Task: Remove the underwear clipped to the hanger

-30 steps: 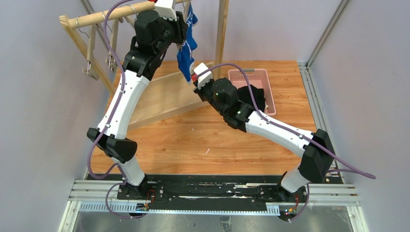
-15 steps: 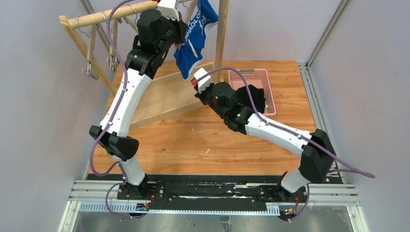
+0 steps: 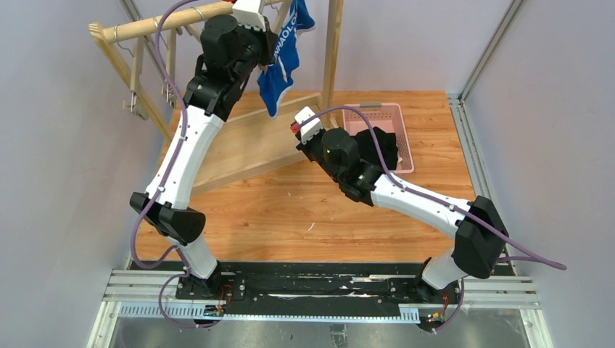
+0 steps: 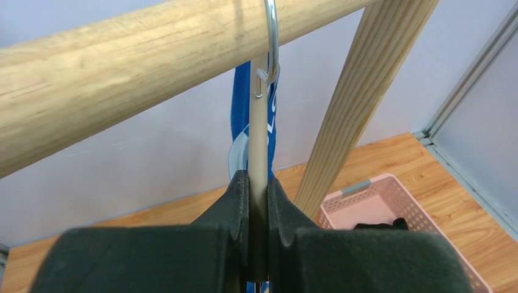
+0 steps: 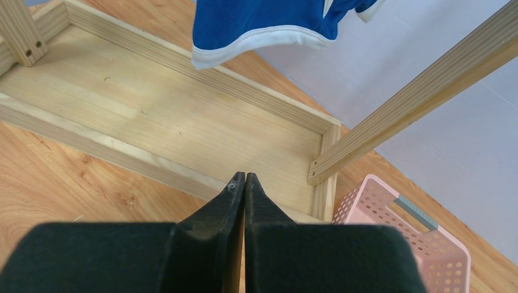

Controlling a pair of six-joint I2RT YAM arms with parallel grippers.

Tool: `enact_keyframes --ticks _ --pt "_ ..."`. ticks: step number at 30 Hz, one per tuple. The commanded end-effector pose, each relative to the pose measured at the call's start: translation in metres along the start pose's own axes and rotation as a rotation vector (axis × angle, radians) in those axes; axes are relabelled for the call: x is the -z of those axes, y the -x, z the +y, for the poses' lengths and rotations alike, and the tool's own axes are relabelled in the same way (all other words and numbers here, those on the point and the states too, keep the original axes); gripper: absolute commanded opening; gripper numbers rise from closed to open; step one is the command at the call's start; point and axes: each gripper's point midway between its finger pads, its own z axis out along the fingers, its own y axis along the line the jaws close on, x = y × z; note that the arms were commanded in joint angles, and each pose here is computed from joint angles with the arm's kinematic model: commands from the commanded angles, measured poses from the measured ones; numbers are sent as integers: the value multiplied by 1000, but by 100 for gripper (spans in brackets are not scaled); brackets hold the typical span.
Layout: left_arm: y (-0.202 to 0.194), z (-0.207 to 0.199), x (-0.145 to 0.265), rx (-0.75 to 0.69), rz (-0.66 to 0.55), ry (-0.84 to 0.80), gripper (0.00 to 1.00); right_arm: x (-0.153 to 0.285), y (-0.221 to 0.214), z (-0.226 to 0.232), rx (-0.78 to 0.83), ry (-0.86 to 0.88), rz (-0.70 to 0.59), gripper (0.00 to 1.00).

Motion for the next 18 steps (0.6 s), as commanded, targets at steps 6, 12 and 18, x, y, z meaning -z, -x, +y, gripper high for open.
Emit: enact_keyframes --ticks 6,12,18 --pt "63 0 38 -2 -162 -6 0 11 10 -6 -1 -35 -36 2" --pt "39 -2 49 -9 -100 -24 0 13 13 -7 -7 -39 -43 3" --pt "6 -5 62 -5 -38 -52 0 17 9 -11 -9 -54 -33 3"
